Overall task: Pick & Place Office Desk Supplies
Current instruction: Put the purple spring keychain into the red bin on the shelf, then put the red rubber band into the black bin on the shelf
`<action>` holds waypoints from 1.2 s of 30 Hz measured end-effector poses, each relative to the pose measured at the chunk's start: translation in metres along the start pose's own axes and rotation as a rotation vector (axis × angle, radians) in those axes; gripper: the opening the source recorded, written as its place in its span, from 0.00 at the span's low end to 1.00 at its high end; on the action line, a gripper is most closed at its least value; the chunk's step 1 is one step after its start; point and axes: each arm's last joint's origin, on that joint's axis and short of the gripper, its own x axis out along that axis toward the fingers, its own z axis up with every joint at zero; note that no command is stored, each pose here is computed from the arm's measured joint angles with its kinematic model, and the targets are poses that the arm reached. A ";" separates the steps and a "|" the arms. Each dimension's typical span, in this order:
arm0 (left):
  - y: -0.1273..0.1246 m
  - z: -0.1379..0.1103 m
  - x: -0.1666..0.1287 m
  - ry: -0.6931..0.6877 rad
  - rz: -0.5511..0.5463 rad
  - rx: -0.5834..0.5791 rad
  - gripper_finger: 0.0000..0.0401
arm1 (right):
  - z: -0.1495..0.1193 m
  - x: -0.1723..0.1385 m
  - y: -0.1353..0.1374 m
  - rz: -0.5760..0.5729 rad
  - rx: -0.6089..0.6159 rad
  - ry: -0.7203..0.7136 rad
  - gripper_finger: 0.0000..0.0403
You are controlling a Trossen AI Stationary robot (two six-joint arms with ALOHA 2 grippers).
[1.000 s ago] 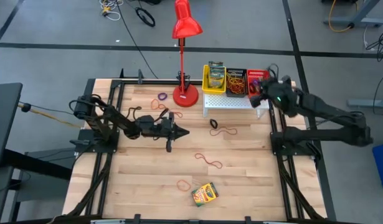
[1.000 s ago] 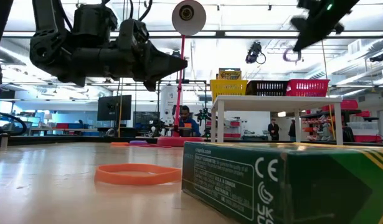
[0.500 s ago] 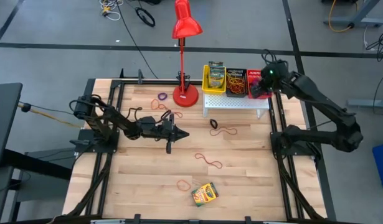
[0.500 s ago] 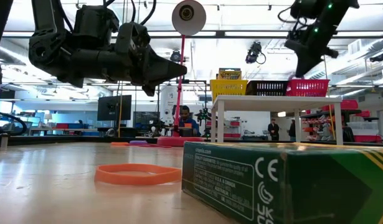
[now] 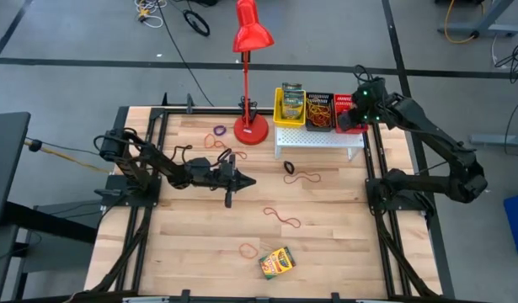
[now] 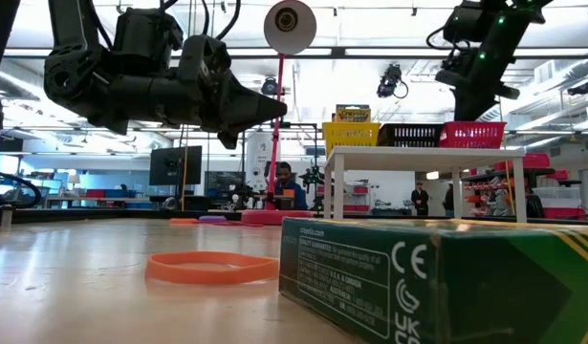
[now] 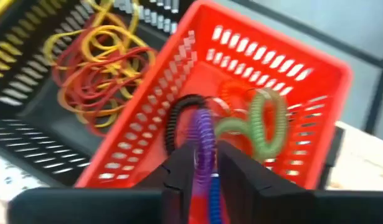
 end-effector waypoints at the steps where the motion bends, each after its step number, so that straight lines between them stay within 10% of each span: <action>1: 0.000 0.000 0.000 0.000 0.003 -0.003 0.04 | 0.000 0.000 -0.001 -0.021 -0.007 -0.003 0.23; 12: 0.001 0.000 0.000 0.003 0.024 -0.005 0.10 | 0.005 -0.017 -0.004 -0.105 -0.081 -0.051 0.49; 22: -0.004 -0.013 0.001 0.093 0.012 0.018 0.04 | -0.033 -0.067 0.027 0.134 -0.283 -0.315 0.05; 36: -0.039 -0.021 0.026 0.315 0.001 -0.037 0.04 | -0.124 -0.023 0.089 0.523 -0.434 -0.557 0.01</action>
